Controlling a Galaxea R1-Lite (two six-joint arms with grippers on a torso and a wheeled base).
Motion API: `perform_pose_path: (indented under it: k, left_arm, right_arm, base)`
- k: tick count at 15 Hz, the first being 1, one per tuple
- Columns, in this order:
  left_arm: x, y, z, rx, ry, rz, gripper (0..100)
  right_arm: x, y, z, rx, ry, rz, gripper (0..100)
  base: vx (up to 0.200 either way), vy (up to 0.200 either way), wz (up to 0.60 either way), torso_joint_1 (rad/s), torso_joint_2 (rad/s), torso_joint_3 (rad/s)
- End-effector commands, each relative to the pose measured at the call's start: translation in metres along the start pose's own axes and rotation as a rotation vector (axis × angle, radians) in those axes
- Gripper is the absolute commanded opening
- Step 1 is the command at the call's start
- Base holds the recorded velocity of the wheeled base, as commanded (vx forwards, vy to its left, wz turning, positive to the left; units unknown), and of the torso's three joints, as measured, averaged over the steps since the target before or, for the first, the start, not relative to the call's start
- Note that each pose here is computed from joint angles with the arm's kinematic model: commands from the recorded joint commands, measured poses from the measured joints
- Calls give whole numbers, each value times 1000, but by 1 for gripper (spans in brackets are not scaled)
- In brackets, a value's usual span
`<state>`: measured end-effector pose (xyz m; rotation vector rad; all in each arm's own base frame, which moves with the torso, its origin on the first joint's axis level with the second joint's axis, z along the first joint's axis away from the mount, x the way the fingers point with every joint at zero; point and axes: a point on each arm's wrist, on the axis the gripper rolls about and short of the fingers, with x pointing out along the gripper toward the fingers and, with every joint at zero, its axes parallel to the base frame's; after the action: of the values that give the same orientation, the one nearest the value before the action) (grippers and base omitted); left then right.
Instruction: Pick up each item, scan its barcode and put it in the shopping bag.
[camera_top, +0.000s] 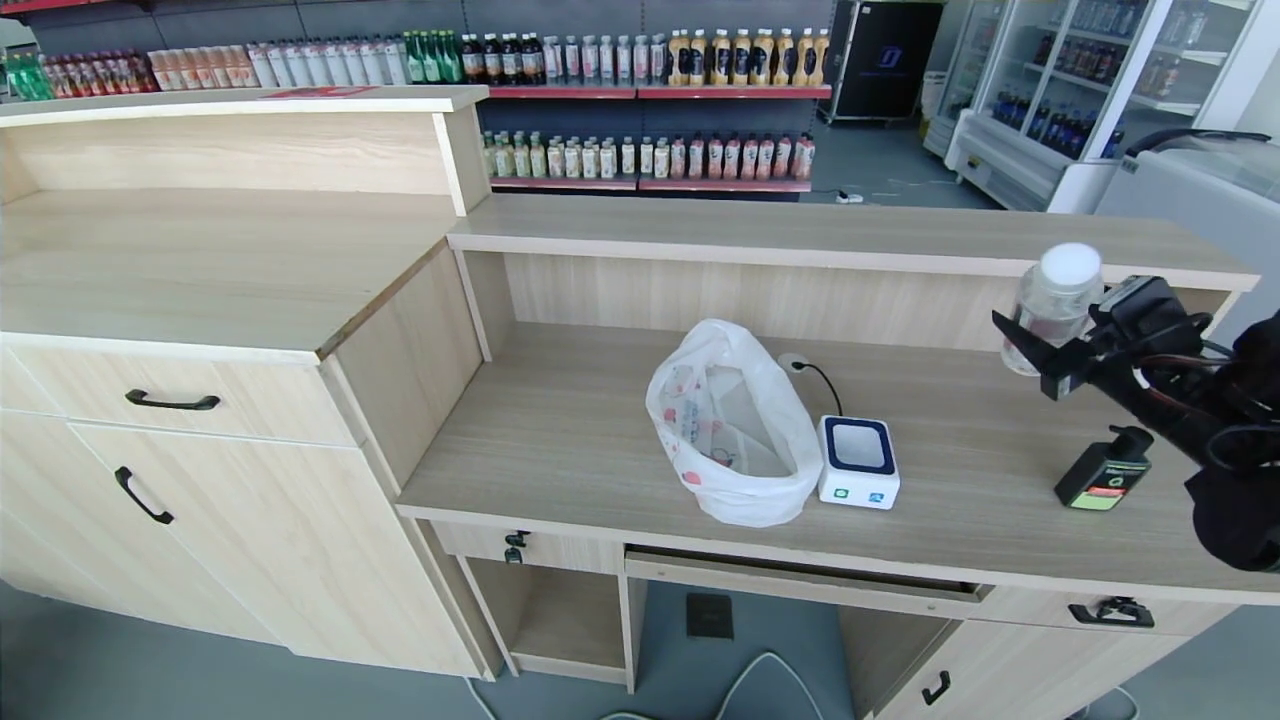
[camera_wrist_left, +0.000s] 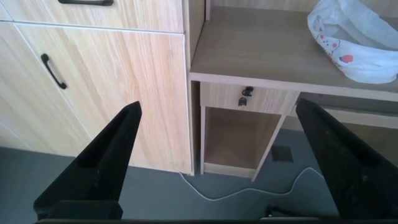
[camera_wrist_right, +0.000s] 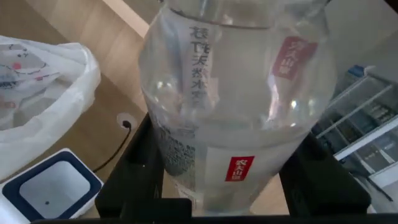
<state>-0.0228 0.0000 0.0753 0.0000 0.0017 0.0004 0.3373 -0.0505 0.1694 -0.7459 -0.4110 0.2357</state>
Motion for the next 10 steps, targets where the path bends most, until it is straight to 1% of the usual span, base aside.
perform_pose_path:
  k: [1, 2, 4, 6, 10]
  left_arm:
    - [0, 0, 0, 0, 1, 1, 100]
    - [0, 0, 0, 0, 1, 1, 100]
    - [0, 0, 0, 0, 1, 3, 100]
    - [0, 0, 0, 0, 1, 1, 100]
    - [0, 0, 0, 0, 1, 1, 100]
  right_arm:
    - [14, 22, -33, 42, 18, 62, 0]
    - [14, 29, -43, 82, 19, 102, 0]
    - [17, 37, -52, 111, 11, 143, 0]
    - [28, 43, -58, 109, -29, 176, 0]
    - [54, 48, -64, 93, -112, 192, 0]
  base:
    - [0, 0, 0, 0, 0, 0]
    - [0, 0, 0, 0, 0, 0]
    - [0, 0, 0, 0, 0, 0]
    - [0, 0, 0, 0, 0, 0]
    - [0, 0, 0, 0, 0, 0]
